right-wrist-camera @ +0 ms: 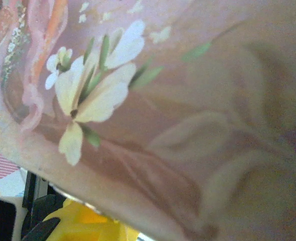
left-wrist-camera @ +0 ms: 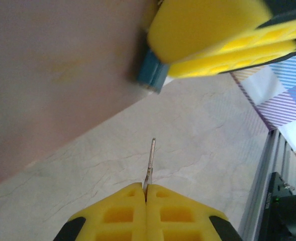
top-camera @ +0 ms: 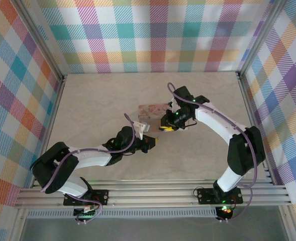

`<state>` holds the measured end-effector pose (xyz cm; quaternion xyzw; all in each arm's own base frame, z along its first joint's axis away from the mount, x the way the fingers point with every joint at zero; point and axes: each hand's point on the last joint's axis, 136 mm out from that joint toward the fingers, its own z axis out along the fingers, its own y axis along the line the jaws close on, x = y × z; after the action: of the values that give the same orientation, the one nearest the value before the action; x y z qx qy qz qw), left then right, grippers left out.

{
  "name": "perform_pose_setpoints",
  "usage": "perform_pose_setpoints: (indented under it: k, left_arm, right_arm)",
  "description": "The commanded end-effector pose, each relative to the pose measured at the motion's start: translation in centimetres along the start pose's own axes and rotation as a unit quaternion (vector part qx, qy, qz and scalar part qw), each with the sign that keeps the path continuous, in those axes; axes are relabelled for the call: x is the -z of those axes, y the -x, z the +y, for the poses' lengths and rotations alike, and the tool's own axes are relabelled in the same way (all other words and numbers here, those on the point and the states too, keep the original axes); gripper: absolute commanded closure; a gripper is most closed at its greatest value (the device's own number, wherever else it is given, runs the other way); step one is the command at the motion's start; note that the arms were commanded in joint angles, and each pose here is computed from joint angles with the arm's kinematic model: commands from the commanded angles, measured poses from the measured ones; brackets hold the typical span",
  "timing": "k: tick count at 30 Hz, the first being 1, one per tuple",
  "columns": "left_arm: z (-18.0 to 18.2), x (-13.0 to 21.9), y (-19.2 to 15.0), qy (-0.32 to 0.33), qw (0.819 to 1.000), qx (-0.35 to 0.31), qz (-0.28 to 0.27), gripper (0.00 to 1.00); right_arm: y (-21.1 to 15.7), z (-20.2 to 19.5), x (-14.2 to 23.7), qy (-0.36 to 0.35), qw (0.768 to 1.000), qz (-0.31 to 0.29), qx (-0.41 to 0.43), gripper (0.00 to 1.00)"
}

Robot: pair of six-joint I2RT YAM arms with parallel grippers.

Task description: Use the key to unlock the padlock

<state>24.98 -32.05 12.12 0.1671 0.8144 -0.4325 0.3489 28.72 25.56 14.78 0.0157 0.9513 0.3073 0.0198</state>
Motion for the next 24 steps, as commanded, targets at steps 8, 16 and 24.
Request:
perform_pose_setpoints:
  k: [8, 16, 24]
  left_arm:
    - [-0.9, 0.4, 2.8, -0.031, 0.999, -0.004, -0.026, 1.0]
    - [-0.6, 0.1, 2.7, -0.056, 0.998, 0.01, -0.018, 1.0]
    - [-0.9, -0.4, 3.4, -0.074, 0.997, 0.015, -0.024, 1.0]
  right_arm:
    - [-0.2, 1.7, 0.9, 0.052, 0.998, 0.034, 0.018, 1.0]
    - [-0.1, 2.1, 1.0, 0.067, 0.997, 0.042, 0.013, 1.0]
    - [-0.3, 2.0, 1.1, 0.073, 0.996, 0.05, 0.012, 1.0]
